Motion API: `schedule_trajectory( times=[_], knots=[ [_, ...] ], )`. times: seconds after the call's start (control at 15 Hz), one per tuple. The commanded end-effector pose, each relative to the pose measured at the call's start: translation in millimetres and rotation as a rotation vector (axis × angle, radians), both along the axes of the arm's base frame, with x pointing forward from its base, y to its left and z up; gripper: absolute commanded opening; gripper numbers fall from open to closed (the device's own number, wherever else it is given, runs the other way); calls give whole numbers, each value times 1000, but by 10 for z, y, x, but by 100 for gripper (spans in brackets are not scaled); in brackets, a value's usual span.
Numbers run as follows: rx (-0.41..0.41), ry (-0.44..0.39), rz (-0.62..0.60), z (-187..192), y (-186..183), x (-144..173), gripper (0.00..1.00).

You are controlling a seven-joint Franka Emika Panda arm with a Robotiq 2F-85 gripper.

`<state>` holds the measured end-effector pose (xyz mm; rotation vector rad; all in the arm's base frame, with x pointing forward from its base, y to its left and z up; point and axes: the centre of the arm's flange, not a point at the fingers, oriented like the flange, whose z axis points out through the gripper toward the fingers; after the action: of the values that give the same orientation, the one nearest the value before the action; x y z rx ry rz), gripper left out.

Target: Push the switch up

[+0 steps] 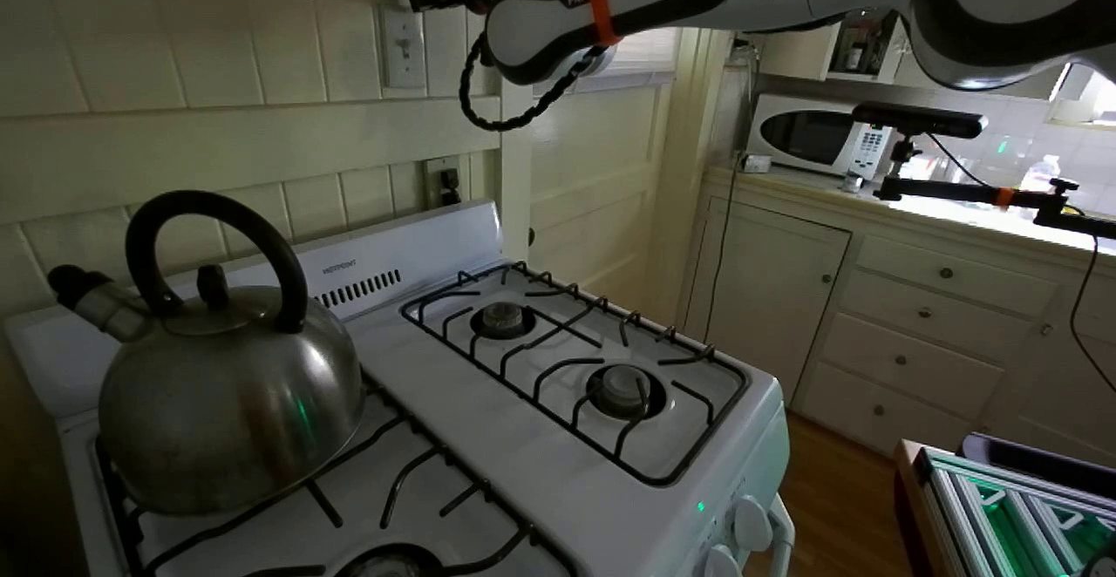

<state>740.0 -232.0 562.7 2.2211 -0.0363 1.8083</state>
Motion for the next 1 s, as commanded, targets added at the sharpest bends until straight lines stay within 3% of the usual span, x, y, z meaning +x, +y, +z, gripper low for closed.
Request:
schedule_trajectory(
  times=[0.0,0.4,0.93],
  knots=[
    [-44,45,38,53,-59,-86,0],
    [-107,172,118,-43,-94,-146,0],
    [-174,276,169,-29,-319,-340,0]
  ],
)
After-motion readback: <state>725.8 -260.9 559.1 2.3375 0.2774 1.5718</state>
